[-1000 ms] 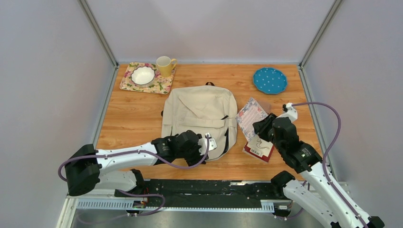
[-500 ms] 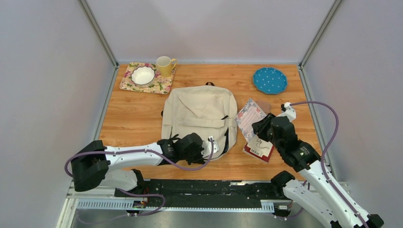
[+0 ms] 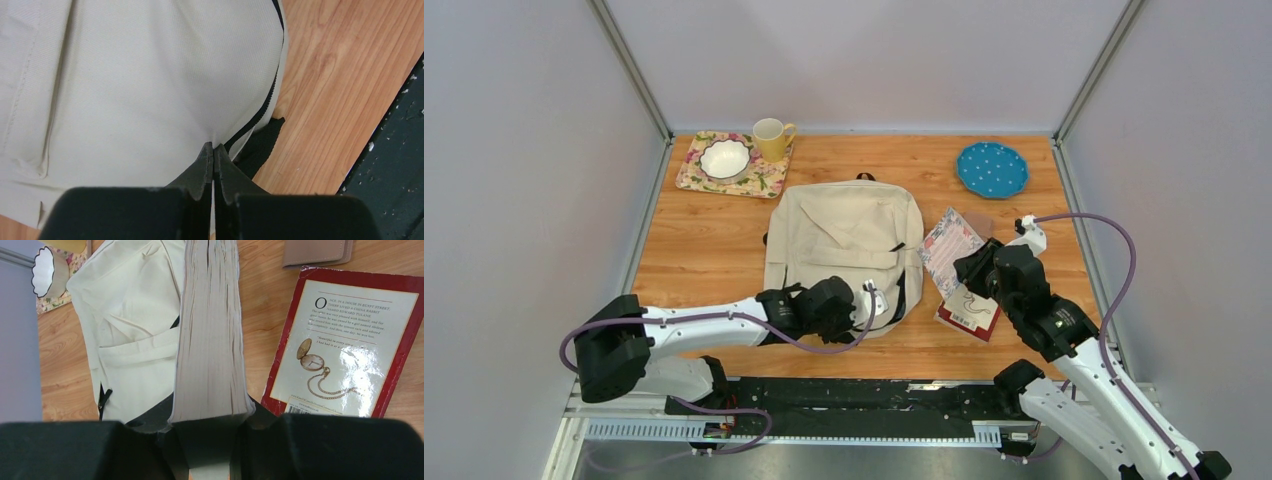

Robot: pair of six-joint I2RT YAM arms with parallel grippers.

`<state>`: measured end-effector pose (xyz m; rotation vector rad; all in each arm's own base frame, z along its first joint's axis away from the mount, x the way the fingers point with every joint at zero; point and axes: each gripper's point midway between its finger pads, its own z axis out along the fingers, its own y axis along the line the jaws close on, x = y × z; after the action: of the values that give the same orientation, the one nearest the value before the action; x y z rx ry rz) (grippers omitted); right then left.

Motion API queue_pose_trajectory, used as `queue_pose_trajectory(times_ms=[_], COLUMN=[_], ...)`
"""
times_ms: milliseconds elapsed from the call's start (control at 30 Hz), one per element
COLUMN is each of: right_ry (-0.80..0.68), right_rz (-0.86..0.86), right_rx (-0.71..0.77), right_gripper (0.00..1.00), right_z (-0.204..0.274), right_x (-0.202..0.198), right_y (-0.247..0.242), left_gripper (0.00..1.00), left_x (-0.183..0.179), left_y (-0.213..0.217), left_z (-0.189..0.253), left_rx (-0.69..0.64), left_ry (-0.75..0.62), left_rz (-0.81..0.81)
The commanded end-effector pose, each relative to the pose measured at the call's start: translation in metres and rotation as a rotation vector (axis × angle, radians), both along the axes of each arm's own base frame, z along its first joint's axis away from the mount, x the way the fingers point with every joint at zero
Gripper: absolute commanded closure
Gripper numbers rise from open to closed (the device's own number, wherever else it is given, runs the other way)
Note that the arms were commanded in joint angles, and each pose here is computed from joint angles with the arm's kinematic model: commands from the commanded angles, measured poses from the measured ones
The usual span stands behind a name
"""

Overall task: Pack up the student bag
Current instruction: Place the book in the student bag.

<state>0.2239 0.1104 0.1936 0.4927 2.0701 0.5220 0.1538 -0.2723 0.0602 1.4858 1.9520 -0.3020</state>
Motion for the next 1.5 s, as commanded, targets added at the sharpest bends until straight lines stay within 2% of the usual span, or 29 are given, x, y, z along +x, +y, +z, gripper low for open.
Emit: queue_pose_trajectory(times_ms=[0, 67, 267, 567, 667, 900, 1233, 1300, 1400, 1467], right_ry=[-0.142, -0.125, -0.106, -0.123, -0.111, 0.074, 0.262, 0.273, 0.265, 0.179], right_rz=[-0.014, -0.017, -0.061, -0.1, -0.066, 0.211, 0.323, 0.361, 0.393, 0.422], right_rx=[0.052, 0.019, -0.023, 0.022, 0.046, 0.264, 0.514, 0.61, 0.675, 0.729], right_gripper=[1.0, 1.0, 1.0, 1.0, 1.0, 1.0, 1.0, 1.0, 1.0, 1.0], right_z=[0.052, 0.049, 0.053, 0.063, 0.069, 0.074, 0.048, 0.044, 0.032, 0.047], right_x=[0.011, 0.008, -0.003, -0.023, -0.033, -0.077, -0.107, -0.103, -0.092, -0.079], right_y=[0.0, -0.006, -0.023, -0.038, -0.035, 0.021, 0.058, 0.074, 0.088, 0.097], left_gripper=[1.0, 1.0, 1.0, 1.0, 1.0, 1.0, 1.0, 1.0, 1.0, 1.0], left_x=[0.024, 0.037, 0.065, 0.092, 0.098, 0.109, 0.105, 0.103, 0.097, 0.096], left_y=[-0.03, -0.037, -0.059, -0.063, -0.058, -0.054, -0.059, -0.063, -0.07, -0.072], left_z=[0.053, 0.074, 0.133, 0.166, 0.175, 0.213, 0.248, 0.256, 0.259, 0.256], left_rx=[-0.154, -0.199, -0.353, -0.433, -0.463, -0.569, -0.73, -0.757, -0.767, -0.749], left_ry=[-0.079, -0.113, -0.083, -0.087, -0.103, -0.156, -0.183, -0.187, -0.185, -0.186], left_rz=[0.089, 0.13, 0.198, 0.338, 0.39, 0.449, 0.418, 0.391, 0.344, 0.332])
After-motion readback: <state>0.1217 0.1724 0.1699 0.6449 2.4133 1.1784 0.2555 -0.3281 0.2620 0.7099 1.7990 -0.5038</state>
